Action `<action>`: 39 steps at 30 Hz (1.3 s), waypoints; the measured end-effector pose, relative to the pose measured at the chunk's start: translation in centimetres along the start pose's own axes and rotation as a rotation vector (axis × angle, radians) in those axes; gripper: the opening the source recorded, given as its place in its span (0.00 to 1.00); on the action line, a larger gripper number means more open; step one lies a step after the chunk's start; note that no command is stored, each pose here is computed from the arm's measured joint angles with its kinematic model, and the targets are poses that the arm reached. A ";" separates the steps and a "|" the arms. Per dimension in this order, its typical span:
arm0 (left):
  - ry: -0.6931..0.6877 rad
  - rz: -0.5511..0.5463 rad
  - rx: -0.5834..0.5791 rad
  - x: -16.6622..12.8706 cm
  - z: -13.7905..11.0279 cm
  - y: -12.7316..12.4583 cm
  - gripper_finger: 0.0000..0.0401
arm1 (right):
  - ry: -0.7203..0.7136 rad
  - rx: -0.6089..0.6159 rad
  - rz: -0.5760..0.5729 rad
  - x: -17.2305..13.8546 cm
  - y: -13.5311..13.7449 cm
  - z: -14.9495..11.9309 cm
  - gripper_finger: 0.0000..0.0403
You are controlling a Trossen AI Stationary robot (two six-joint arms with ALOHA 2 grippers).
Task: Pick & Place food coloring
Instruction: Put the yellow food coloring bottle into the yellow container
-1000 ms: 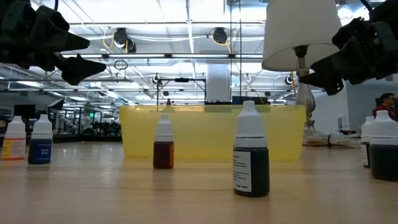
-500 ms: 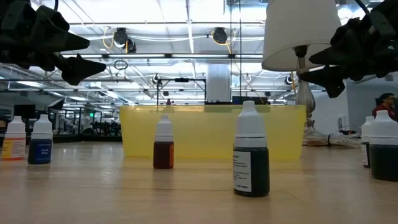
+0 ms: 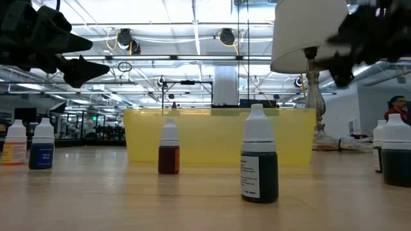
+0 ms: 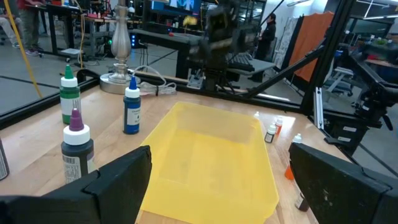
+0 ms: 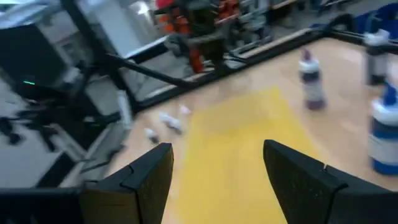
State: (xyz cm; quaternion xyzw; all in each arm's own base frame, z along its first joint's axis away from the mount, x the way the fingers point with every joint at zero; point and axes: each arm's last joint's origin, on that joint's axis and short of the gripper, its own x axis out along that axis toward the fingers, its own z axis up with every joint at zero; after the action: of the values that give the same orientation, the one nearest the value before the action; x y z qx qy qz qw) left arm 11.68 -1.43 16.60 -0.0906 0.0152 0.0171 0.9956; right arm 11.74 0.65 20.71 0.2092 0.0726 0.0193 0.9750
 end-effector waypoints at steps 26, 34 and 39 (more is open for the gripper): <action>-0.007 -0.001 -0.001 0.0 0.1 0.0 0.94 | 1.077 0.250 -0.576 11.1 8.7 -0.2 0.51; -0.007 -0.001 -0.001 0.0 0.1 0.0 0.94 | 1.096 0.315 -0.669 11.9 8.9 -1.8 0.51; -0.007 -0.001 -0.001 0.0 0.1 0.0 0.94 | 1.115 0.340 -0.718 12.1 9.3 -3.0 0.51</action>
State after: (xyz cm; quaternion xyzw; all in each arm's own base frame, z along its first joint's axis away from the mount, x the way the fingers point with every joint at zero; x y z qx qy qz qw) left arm 11.69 -1.43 16.66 -0.0911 0.0119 0.0171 0.9956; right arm 23.16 11.16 20.26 0.2811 0.6309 -0.2121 0.6914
